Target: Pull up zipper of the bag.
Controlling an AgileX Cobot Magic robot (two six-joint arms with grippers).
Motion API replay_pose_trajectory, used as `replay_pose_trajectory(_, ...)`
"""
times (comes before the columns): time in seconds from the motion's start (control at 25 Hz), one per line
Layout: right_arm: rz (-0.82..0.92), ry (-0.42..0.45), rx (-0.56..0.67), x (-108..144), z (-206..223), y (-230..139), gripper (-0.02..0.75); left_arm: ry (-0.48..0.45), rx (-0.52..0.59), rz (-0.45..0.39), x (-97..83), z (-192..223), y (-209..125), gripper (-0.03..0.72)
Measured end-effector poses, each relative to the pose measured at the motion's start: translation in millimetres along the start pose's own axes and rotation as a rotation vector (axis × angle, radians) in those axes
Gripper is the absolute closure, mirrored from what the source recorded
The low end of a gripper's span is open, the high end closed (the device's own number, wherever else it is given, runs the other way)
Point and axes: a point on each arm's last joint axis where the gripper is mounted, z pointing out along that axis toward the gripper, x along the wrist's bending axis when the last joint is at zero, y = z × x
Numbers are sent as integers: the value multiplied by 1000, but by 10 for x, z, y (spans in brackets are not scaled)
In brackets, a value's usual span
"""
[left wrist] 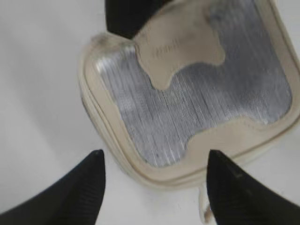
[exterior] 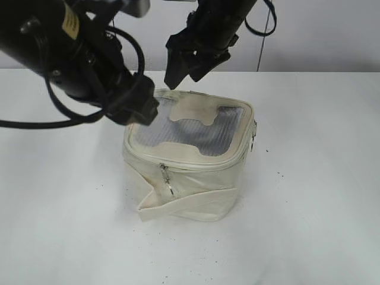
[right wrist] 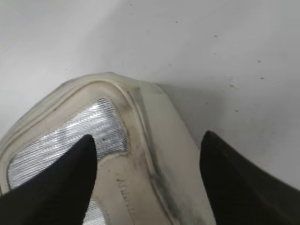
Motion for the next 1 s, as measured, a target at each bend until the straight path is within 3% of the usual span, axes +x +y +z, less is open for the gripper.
replay_pose_trajectory(0.16, 45, -116, -21, -111, -289, -14, 223, 21, -93, 36, 214, 66, 217, 169)
replay_pose_trajectory(0.32, 141, -169, -71, -319, -615, -78, 256, -2, -119, 87, 417, 276, 432, 167)
replay_pose_trajectory(0.4, 179, -183, -78, -390, -762, -163, 275, -30, -121, 152, 465, 421, 550, 167)
replay_pose_trajectory(0.72, 363, -190, 51, -635, -952, -901, 286, -190, -98, 331, 367, 951, 939, 167)
replay_pose_trajectory(1.0, 447, -165, 164, -484, -976, -1519, 288, -360, -58, 400, 245, 1239, 1114, 167)
